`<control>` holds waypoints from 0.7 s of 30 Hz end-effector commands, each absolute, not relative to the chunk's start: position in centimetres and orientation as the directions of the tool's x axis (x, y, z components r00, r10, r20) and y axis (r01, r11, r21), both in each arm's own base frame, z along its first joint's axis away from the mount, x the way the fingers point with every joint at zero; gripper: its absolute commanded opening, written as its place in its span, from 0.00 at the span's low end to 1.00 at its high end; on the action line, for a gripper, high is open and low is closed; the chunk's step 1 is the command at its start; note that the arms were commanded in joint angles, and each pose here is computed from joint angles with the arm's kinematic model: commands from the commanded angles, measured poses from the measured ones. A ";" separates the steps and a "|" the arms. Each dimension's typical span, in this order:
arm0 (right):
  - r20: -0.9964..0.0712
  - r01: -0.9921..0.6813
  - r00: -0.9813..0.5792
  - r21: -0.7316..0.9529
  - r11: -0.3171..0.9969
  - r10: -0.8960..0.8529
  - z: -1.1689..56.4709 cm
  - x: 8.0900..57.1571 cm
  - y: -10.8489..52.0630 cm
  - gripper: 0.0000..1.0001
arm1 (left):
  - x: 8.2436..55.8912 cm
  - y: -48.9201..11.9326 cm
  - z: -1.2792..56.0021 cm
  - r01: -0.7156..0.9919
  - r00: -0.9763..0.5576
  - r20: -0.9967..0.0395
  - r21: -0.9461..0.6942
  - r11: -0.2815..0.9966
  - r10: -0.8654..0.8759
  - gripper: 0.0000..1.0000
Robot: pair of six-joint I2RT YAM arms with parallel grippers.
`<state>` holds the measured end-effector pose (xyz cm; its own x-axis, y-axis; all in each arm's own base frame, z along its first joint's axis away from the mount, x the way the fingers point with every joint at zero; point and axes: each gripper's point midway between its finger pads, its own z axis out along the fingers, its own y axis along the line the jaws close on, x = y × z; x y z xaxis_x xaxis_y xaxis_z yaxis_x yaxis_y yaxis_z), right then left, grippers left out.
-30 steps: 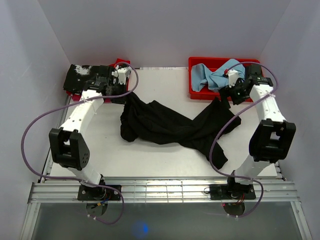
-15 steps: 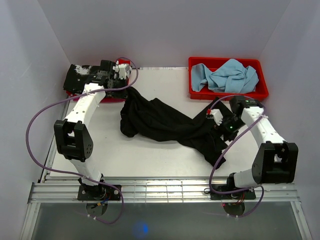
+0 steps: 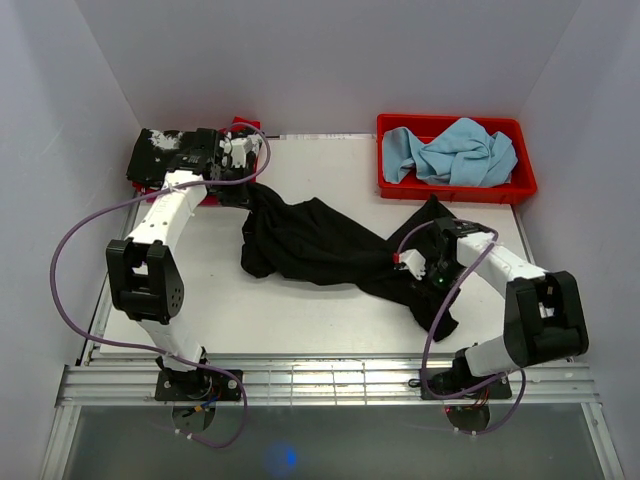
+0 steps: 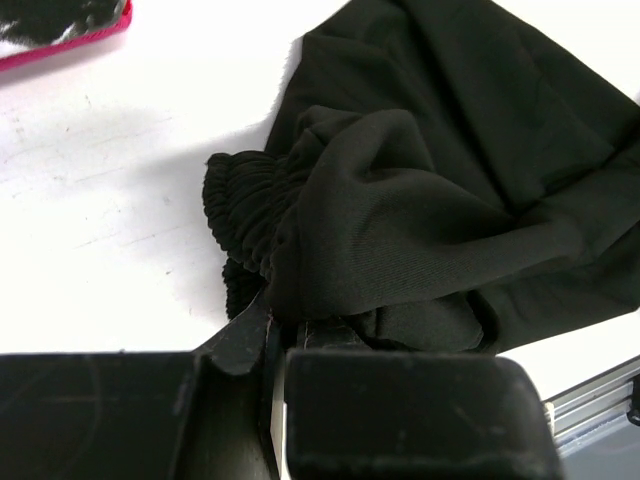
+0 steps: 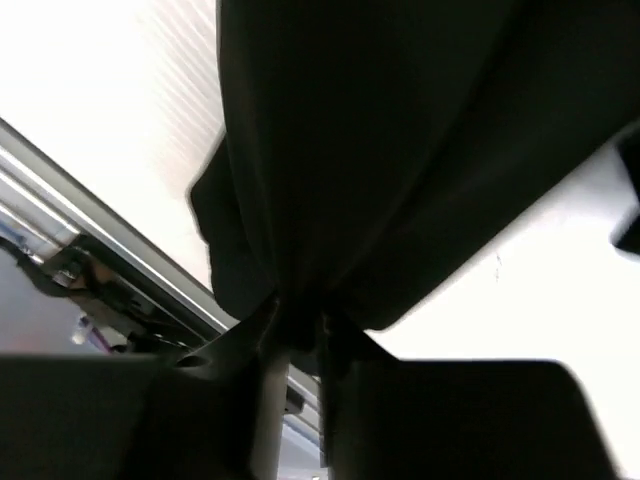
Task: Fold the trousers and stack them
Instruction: Flatten the trousers out
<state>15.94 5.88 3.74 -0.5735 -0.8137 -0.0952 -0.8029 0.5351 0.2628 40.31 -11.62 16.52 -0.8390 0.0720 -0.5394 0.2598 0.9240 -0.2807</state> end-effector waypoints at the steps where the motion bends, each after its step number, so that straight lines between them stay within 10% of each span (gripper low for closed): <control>1: -0.097 -0.858 -0.514 0.068 0.509 -0.852 4.9 17.5 3.4 0.14 | 39.9 -11.4 19.6 0.304 -0.793 -0.605 -0.285 0.909 0.076 0.00; 11: -0.071 -0.898 -0.351 -0.256 0.357 -0.934 11.1 16.4 -6.6 0.08 | 39.6 -6.8 22.5 0.346 -0.726 -0.661 -0.113 0.931 0.189 0.00; 21: -0.028 -0.879 -0.423 -0.229 0.418 -0.906 11.6 15.1 -15.9 0.08 | 39.0 -3.4 28.6 0.329 -0.584 -0.756 0.112 0.938 0.295 0.00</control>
